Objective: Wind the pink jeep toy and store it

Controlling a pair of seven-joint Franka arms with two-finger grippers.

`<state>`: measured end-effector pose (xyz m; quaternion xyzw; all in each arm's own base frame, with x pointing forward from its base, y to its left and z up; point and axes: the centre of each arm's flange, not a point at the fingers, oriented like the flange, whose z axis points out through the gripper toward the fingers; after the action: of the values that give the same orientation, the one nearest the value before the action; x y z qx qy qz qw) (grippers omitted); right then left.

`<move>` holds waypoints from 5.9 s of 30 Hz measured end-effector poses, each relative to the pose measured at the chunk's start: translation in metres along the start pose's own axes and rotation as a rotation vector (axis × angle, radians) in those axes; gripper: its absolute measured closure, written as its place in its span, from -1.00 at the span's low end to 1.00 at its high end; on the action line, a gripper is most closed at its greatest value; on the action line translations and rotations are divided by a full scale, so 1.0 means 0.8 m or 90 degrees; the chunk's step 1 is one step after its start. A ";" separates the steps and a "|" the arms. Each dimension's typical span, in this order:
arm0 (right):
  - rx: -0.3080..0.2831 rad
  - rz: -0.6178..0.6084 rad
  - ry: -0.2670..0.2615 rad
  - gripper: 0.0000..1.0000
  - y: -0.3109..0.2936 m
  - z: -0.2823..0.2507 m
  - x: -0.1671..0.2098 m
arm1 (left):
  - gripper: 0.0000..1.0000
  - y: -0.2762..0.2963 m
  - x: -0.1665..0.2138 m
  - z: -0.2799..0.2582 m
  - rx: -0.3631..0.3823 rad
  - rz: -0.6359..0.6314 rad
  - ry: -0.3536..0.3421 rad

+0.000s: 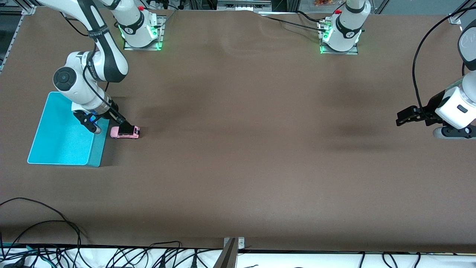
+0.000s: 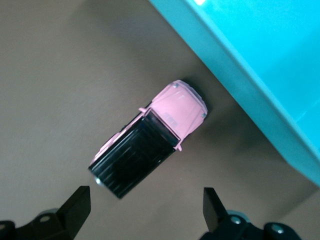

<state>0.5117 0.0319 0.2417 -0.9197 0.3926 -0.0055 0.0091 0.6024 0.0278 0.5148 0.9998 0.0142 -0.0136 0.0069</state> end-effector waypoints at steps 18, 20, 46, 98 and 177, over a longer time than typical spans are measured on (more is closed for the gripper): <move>0.028 0.227 0.025 -1.00 -0.003 0.035 0.006 | -1.00 0.000 0.000 0.000 0.000 0.000 0.000; 0.031 0.236 0.027 -1.00 -0.004 0.037 0.007 | -1.00 0.000 0.000 0.000 0.000 0.000 0.000; 0.045 0.264 0.037 -0.09 -0.008 0.050 0.012 | -1.00 0.000 0.000 0.000 0.000 0.000 0.000; -0.040 -0.260 -0.033 -0.09 0.037 -0.115 0.150 | -1.00 -0.001 0.000 0.000 0.000 -0.001 0.000; -0.021 -0.336 0.014 -1.00 0.142 -0.121 0.205 | -1.00 -0.001 0.000 0.001 0.000 -0.001 -0.001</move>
<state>0.5413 -0.1665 0.3367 -0.9901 0.1392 -0.0111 -0.0118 0.6026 0.0285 0.5140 0.9998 0.0148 -0.0142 0.0069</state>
